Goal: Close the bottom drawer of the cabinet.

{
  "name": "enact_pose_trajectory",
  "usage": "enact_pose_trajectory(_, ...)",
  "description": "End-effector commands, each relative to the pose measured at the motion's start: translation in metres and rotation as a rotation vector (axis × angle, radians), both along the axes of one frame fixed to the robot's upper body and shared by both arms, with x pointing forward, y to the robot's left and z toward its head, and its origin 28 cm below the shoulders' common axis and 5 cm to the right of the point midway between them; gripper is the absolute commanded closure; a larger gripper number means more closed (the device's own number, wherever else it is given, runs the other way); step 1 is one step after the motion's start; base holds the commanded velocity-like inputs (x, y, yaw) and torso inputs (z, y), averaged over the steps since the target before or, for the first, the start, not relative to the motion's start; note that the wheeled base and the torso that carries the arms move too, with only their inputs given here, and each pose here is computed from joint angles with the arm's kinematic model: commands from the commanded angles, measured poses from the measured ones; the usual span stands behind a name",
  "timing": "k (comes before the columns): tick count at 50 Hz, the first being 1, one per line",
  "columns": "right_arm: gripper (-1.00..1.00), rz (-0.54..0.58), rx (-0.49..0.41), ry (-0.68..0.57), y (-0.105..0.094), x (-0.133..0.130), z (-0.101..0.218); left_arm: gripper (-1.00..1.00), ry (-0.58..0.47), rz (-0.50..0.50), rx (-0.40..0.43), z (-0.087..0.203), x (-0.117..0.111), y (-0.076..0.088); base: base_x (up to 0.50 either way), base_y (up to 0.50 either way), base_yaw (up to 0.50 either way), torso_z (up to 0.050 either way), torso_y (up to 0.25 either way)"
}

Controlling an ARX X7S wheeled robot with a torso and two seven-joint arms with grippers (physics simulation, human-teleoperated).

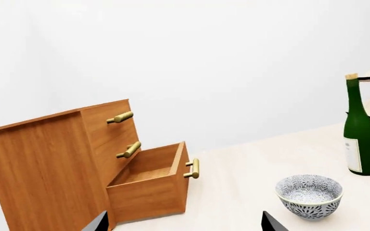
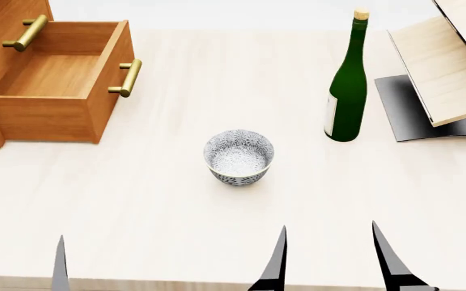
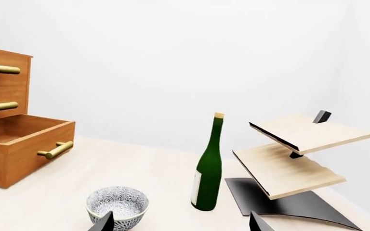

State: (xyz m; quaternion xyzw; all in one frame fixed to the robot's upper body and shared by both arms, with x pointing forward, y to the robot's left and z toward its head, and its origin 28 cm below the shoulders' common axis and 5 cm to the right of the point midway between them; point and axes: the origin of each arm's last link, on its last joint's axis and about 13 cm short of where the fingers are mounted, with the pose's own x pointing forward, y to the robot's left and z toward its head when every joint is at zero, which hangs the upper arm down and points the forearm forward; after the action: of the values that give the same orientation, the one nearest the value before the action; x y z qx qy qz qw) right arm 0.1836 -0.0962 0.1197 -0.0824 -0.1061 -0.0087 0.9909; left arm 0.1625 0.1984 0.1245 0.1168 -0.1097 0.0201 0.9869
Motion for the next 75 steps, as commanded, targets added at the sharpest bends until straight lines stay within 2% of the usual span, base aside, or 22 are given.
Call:
enact_pose_trajectory(1,-1.00,0.008,0.005,-0.020,-0.0005,-0.0025,0.0041,-1.00,-0.051,0.004,0.002,0.0123,-0.0070,0.0003,0.00,0.00,0.00,0.000,0.000)
enact_pose_trajectory(65,-1.00,-0.020,0.019,-0.005,-0.0040,0.0005,-0.0038,-1.00,-0.030,0.002,0.021,0.0057,-0.0044,-0.0007,0.00,0.48,0.00,0.000,0.000)
enact_pose_trajectory(75,-1.00,-0.030,0.039,0.014,-0.0035,0.0010,-0.0018,-1.00,-0.028,-0.002,0.020,0.0043,-0.0042,-0.0013,0.00,0.12,0.00,0.000,0.000)
